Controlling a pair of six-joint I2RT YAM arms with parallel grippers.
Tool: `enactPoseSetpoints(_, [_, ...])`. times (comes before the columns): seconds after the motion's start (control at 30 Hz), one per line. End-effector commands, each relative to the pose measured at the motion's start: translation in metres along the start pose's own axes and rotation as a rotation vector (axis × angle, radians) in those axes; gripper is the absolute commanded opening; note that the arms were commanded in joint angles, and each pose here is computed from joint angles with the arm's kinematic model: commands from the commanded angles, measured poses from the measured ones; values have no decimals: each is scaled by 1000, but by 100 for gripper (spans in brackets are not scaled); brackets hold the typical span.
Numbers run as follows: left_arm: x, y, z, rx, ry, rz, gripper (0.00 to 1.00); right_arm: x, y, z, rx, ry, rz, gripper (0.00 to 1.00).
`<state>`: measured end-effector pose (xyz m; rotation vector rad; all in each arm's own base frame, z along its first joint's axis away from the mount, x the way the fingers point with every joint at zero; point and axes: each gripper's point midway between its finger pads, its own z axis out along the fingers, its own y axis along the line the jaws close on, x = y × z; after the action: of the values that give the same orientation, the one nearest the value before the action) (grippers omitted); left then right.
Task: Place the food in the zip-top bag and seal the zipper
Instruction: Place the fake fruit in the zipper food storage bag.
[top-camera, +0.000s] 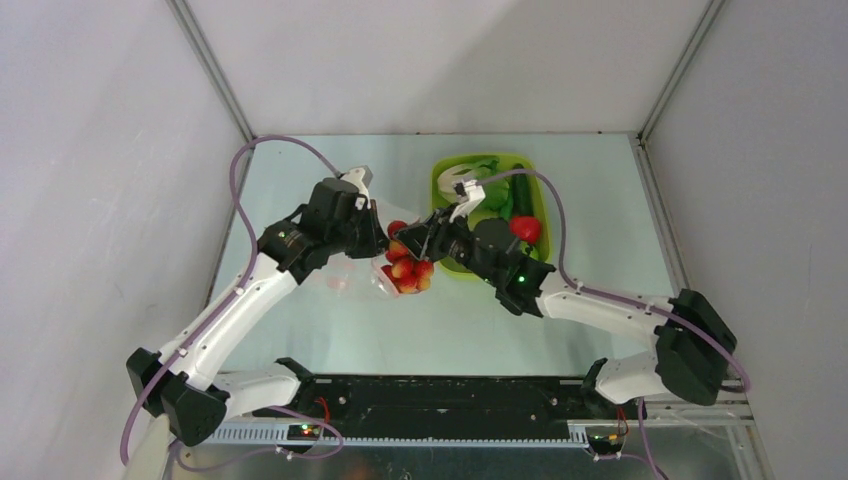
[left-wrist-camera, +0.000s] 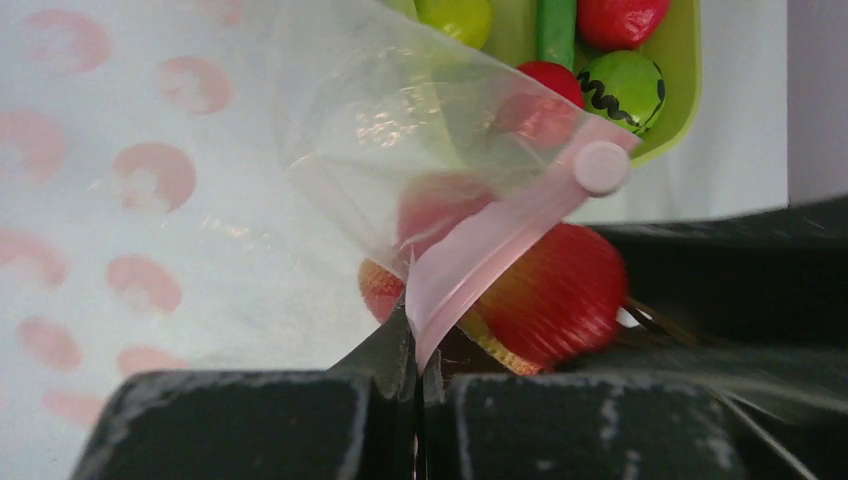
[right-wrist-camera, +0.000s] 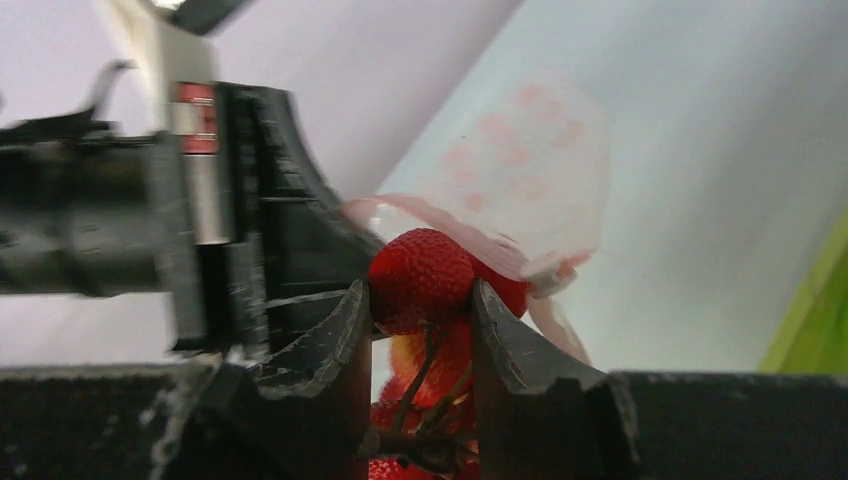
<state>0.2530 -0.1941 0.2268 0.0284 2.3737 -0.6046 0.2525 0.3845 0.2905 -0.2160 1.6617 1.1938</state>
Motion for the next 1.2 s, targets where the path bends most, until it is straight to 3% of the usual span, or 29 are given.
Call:
enactPoseSetpoints(0.0, [-17,-21,-12,105,-57,10,0,-4,-21,17,150,-5,-5,0])
enactPoseSetpoints(0.27, [-10,-26,-5,133,-19,14,0,-1,-38,31,299,12,-27,0])
enactPoseSetpoints(0.57, [-4,-35,-5,190,17,27,0,13,-27,53,280,94,-155,0])
enactPoseSetpoints(0.83, [-2,-48,-13,264,7,54,0,-8,-79,64,615,15,-245,0])
enactPoseSetpoints(1.0, [2,-53,-17,285,16,88,0,-32,-91,68,703,-18,-282,0])
enactPoseSetpoints(1.17, [1,-51,-19,267,3,96,0,-33,-79,64,633,6,-268,13])
